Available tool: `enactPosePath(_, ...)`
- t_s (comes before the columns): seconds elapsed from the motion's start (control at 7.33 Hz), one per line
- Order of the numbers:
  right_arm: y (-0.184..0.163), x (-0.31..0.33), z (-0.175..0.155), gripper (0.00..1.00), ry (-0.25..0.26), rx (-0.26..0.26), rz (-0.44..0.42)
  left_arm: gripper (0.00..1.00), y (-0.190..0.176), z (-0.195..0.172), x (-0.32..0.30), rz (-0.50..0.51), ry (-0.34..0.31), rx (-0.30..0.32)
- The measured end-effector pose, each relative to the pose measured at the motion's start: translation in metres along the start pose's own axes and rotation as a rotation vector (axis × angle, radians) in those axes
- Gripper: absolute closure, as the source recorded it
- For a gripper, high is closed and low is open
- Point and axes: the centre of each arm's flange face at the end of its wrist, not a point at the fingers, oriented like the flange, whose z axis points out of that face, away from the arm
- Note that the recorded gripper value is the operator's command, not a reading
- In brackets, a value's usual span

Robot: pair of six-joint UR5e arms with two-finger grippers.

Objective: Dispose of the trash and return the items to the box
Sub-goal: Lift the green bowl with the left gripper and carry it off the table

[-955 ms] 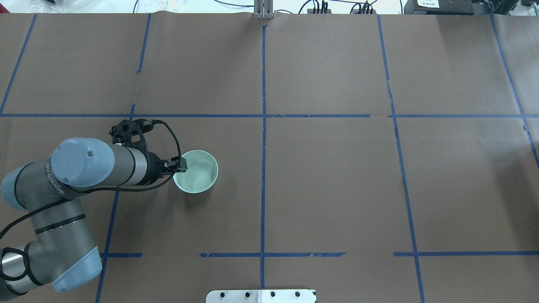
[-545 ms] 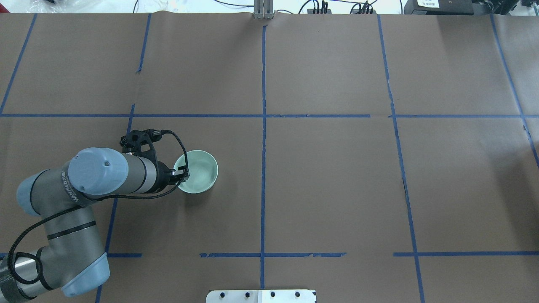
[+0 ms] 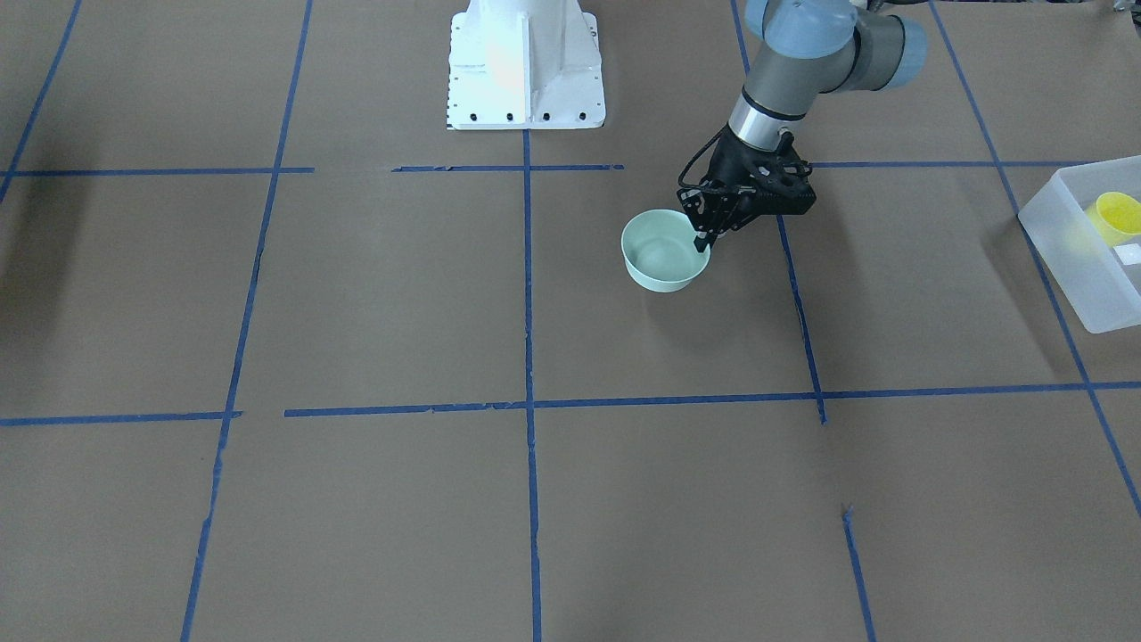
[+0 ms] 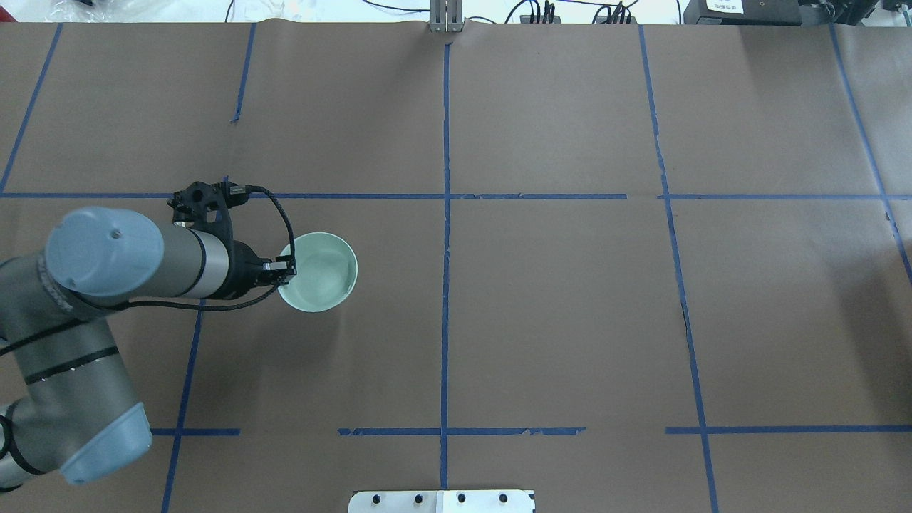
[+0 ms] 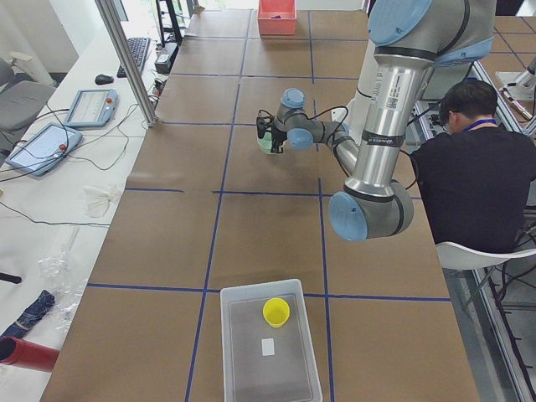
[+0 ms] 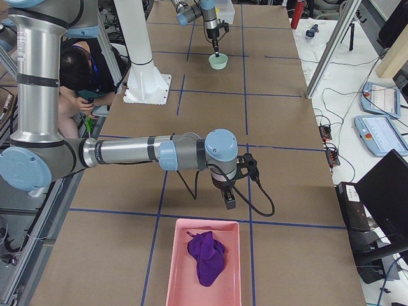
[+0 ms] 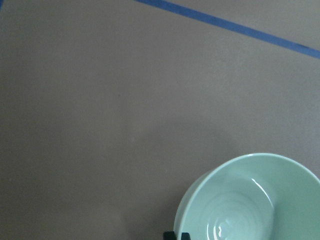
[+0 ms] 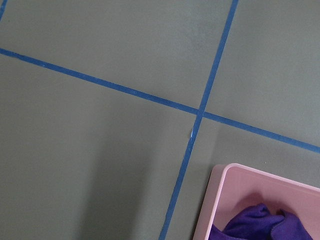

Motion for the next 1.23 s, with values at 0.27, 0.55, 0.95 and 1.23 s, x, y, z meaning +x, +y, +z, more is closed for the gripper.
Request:
enactPosePath(0.27, 0.0, 0.0, 0.001, 0.0, -0.001, 0.001, 0.0, 1.0, -0.066, -0.063, -0.043, 0.147, -0.015, 0.021)
enactPosePath(0.55, 0.001, 0.001, 0.001, 0.0, 0.0, 0.001, 0.0, 1.0, -0.128, -0.132, -0.137, 0.325, -0.043, 0.041)
enactPosePath(0.95, 0.003, 0.001, 0.001, 0.0, 0.002, 0.009, -0.01, 1.0, -0.157, -0.186, -0.307, 0.576, -0.218, 0.029)
enactPosePath(1.23, 0.007, 0.001, 0.003, 0.0, 0.004, 0.018, -0.019, 1.0, -0.174, -0.212, -0.434, 0.701, -0.301, -0.023)
